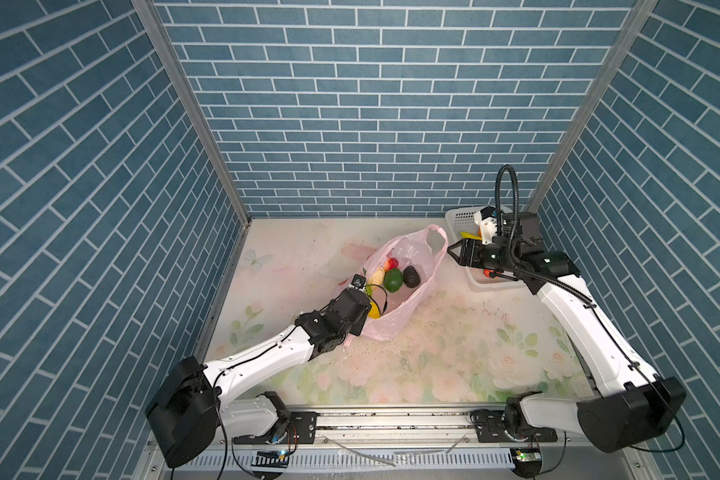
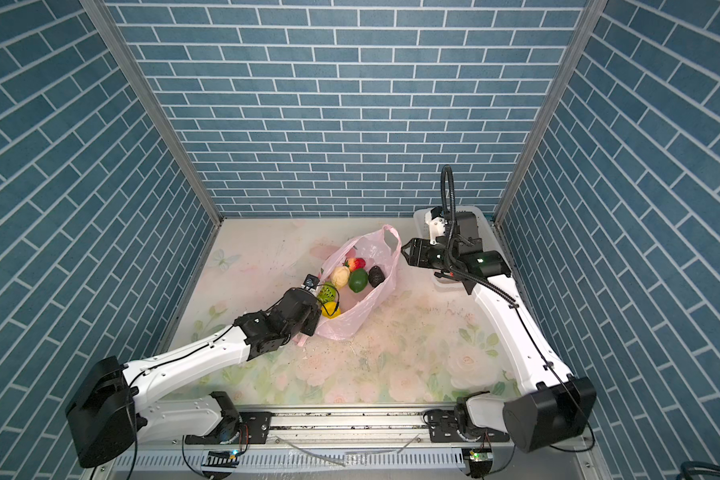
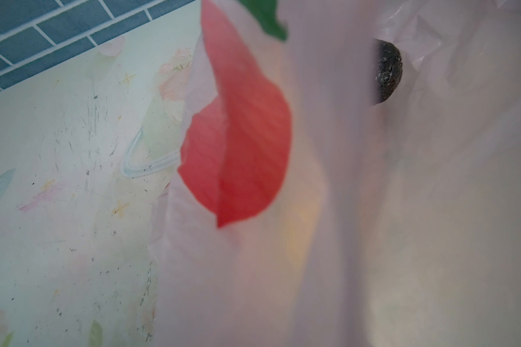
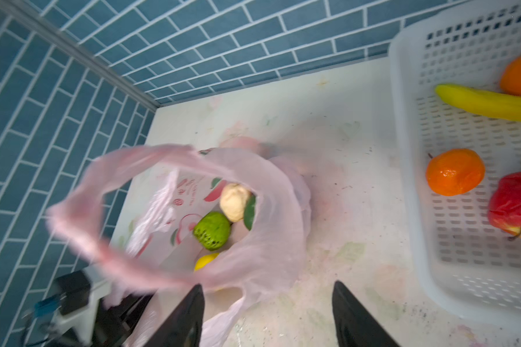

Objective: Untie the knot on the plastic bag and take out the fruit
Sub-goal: 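Move the empty right gripper back into the bag opening, then push the right gripper down to the yellow lemon and close on it, then lift the yellow lemon out of the bag toward the basket, then open the right gripper to drop the lemon into the basket, then move the empty right gripper back over the bag opening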

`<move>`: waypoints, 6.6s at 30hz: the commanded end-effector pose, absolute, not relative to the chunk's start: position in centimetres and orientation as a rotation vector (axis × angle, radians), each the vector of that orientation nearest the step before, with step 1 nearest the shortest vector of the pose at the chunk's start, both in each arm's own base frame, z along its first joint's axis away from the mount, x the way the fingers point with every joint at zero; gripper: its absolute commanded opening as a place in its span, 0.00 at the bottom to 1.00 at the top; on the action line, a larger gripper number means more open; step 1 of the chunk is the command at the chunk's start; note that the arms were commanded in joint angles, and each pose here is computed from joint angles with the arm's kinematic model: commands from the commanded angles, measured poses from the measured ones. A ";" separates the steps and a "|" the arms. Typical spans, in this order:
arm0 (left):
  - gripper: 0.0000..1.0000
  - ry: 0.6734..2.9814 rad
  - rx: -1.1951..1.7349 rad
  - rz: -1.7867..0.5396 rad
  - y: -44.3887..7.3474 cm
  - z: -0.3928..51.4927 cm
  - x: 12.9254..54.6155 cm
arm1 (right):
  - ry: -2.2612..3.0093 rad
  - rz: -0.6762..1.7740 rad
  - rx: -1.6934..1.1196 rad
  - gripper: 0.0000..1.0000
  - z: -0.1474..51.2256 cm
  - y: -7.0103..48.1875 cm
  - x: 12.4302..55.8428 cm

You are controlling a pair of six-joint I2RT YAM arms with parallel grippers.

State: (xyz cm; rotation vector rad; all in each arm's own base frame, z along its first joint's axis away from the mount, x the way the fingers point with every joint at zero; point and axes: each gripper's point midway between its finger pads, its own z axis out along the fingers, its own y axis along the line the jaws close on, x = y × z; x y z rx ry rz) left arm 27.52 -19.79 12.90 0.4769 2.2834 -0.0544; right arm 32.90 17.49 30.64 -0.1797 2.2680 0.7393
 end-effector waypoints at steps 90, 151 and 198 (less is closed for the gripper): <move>0.00 2.356 0.459 0.012 -17.1 9.9 23.4 | 2.373 0.853 -0.867 0.33 7.5 43.8 25.7; 0.00 2.333 0.481 0.016 -19.2 12.3 25.1 | 2.131 0.480 -0.022 0.29 28.4 8.6 44.5; 0.00 2.314 0.433 0.001 -18.3 12.5 24.7 | 2.205 0.640 -0.284 0.91 32.8 17.9 38.5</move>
